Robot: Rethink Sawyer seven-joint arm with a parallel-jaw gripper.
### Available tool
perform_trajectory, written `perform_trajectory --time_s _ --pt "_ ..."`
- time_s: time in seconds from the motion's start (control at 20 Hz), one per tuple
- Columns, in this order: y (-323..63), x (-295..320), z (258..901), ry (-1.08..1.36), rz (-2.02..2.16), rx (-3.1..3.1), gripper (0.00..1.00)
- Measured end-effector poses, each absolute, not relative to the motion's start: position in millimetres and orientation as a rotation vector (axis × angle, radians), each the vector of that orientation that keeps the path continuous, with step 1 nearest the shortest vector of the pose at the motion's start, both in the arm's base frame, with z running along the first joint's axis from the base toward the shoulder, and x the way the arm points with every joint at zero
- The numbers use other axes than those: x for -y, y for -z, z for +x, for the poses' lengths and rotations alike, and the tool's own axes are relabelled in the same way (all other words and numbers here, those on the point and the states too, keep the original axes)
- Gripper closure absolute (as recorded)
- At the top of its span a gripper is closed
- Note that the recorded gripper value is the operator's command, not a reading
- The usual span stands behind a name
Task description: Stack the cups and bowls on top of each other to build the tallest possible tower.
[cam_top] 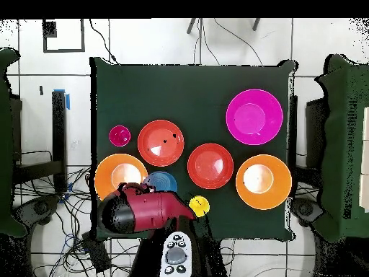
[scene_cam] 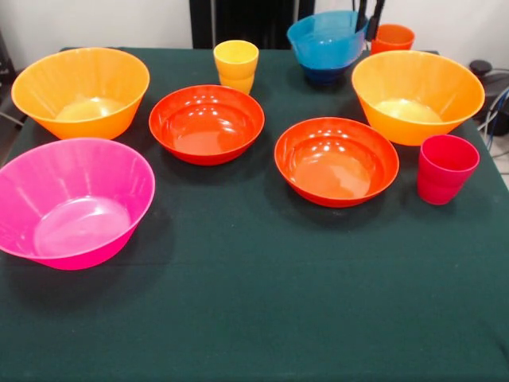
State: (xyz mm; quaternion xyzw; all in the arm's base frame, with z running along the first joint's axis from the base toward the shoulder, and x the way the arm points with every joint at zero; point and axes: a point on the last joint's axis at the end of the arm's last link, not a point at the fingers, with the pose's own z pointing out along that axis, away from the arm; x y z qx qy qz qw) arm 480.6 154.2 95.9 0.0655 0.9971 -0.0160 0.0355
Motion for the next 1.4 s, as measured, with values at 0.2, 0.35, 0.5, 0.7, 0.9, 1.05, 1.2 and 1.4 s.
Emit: perform_trajectory --time_s 0.2,0.35,0.5,0.7,0.9,1.05,1.2,1.4 --pt "-88 -151 495 0.055 0.207 -3.053 1.00" --pt "-80 -149 506 0.057 0.211 -3.048 1.00" --pt "-67 -147 519 0.060 0.215 -3.045 1.00" --pt "-53 -145 533 0.058 0.218 -3.034 1.00" --pt "-37 -145 547 0.053 0.215 -3.017 1.00" --pt "-28 -146 555 0.049 0.212 -3.002 1.00" --pt "-18 -144 565 0.050 0.212 -2.986 1.00" --pt "-12 -143 572 0.054 0.213 -2.980 1.00"
